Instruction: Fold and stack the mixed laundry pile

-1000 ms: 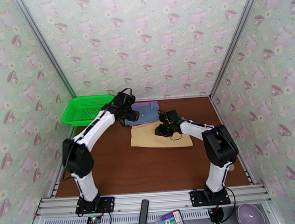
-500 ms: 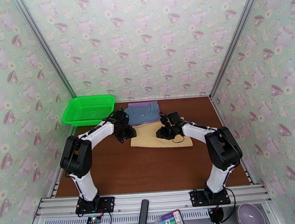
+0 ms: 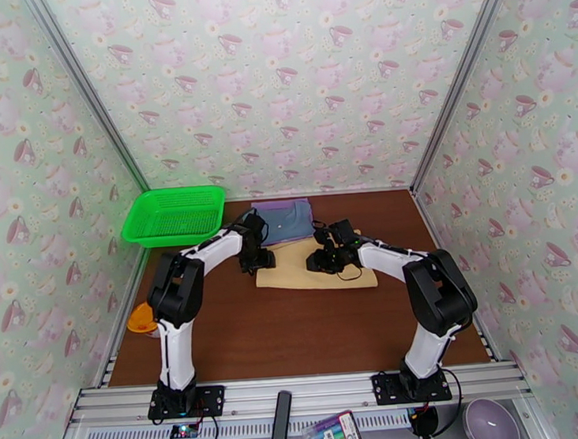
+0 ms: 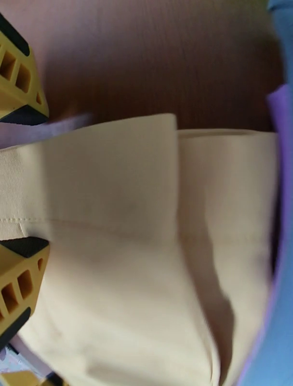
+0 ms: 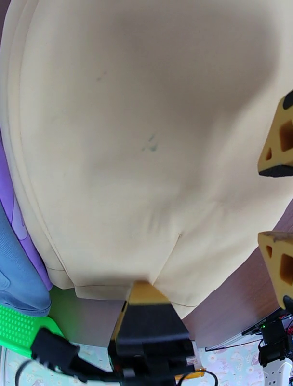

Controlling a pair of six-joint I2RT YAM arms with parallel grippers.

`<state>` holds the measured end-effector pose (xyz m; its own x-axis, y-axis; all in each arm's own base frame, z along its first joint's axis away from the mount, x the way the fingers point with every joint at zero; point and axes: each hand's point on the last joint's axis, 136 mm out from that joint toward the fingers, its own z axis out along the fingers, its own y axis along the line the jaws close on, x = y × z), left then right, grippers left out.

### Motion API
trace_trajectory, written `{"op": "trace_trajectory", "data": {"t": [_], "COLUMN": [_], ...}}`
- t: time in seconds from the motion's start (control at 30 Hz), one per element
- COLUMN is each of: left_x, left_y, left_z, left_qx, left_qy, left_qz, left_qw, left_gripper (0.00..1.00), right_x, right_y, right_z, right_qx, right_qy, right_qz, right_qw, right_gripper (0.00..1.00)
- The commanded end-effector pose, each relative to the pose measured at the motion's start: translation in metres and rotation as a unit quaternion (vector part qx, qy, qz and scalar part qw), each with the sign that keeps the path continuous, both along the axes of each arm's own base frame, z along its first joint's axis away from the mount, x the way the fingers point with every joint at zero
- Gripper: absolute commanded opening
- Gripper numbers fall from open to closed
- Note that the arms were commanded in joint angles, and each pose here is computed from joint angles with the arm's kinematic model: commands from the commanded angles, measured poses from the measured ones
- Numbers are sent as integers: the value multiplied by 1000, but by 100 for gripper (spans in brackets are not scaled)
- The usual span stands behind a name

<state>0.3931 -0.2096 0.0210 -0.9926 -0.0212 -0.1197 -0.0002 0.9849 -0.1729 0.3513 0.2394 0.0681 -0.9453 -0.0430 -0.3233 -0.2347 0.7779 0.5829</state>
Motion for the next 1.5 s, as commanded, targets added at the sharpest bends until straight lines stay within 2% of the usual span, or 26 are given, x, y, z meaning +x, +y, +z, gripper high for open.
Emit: {"op": "trace_trajectory", "data": {"t": [0.0,0.03,0.1,0.17,0.23,0.3,0.47,0.63,0.83,1.03,1.1,1.27,1.47], "left_x": [-3,-5,-9,-15,-22,-27,-30,-24,-21,-26,-28,-34,-44], "left_y": [-4,-7,-12,-17,-20,-19,-1,23,36,44,47,34,-21], "left_z": [-19,-23,-34,-45,-55,-63,-53,4,71,86,89,113,137], "left_qx": [36,43,59,75,95,119,168,213,216,220,220,199,149], "left_qy": [19,24,40,54,65,67,50,0,-62,-77,-77,-89,-100], "left_qz": [-13,-16,-22,-28,-34,-40,-38,-29,-23,-24,-24,-36,-85], "left_qw": [999,999,997,995,993,990,984,977,974,972,972,975,980], "left_gripper": [64,62,50,44,30,1,0,0,0,0,0,0,0], "right_x": [-6,-6,-7,-7,-6,-8,-13,-13,-5,2,6,7,2], "right_y": [-4,-5,-8,-12,-16,-19,-26,-13,34,77,80,84,103], "right_z": [3,4,5,7,9,10,10,12,3,-14,-26,-62,-81], "right_qx": [-4,-6,-12,-11,-7,-5,-3,32,62,88,76,51,44], "right_qy": [-7,-9,-13,-16,-18,-18,-17,-5,8,30,40,72,87], "right_qz": [8,9,7,2,-4,-8,-13,-20,-11,-10,-25,-48,-38], "right_qw": [1000,1000,1000,1000,1000,1000,1000,999,998,996,996,995,994], "right_gripper": [37,37,37,37,37,37,36,34,23,2,0,0,0]}}
